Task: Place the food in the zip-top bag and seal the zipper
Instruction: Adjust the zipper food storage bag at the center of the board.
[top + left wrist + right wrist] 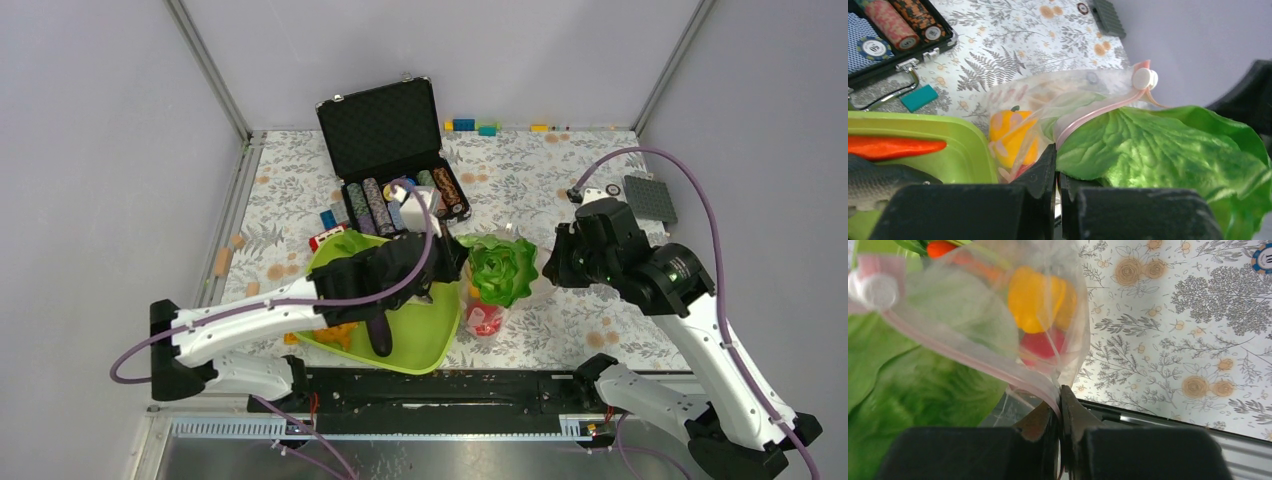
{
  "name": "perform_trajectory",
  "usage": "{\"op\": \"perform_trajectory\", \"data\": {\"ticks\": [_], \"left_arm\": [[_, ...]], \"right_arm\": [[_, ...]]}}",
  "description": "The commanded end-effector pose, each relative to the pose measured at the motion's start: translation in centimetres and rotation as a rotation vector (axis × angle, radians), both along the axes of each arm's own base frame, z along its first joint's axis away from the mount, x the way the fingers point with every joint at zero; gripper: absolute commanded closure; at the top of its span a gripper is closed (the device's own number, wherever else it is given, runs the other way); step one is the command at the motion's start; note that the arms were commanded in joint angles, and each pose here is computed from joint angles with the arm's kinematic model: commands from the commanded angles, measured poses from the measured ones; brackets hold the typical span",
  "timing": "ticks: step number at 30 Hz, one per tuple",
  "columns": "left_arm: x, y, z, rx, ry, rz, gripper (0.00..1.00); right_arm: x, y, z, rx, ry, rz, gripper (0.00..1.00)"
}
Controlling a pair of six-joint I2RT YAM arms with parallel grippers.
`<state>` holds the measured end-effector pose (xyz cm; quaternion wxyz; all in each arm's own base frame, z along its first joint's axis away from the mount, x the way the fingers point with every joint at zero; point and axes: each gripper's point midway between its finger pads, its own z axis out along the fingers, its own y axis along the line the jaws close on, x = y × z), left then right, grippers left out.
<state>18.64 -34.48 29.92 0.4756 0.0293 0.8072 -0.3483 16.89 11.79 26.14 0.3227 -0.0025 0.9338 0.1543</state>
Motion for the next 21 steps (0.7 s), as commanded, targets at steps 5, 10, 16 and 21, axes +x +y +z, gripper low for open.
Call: {"op": "perform_trajectory", "data": {"ticks": [5,10,16,21], "left_arm": [[2.3,-0.9,-2.0,0.184,0.069,-0.022,1.0],[1.8,-2.2,-2.8,0.234,0.111,-0.084,0.9],[1.1,-2.1,-2.7,0.235,0.125,-0.112,0.44],[0.1,-1.9,-3.6,0.206,0.155,-0.144,0.41]], "right_arm": [[-0.8,-1.2,-0.5,-0.047,-0.006,0.015,0.86],[-0.8,-0.3,-1.0,-0.018,0.025,0.023,0.88],[-0.7,0.2,-0.8,0.006,0.045,0.022,0.88],[-0.7,0.7,-0.5,0.03,0.055,0.017,0.89]]}}
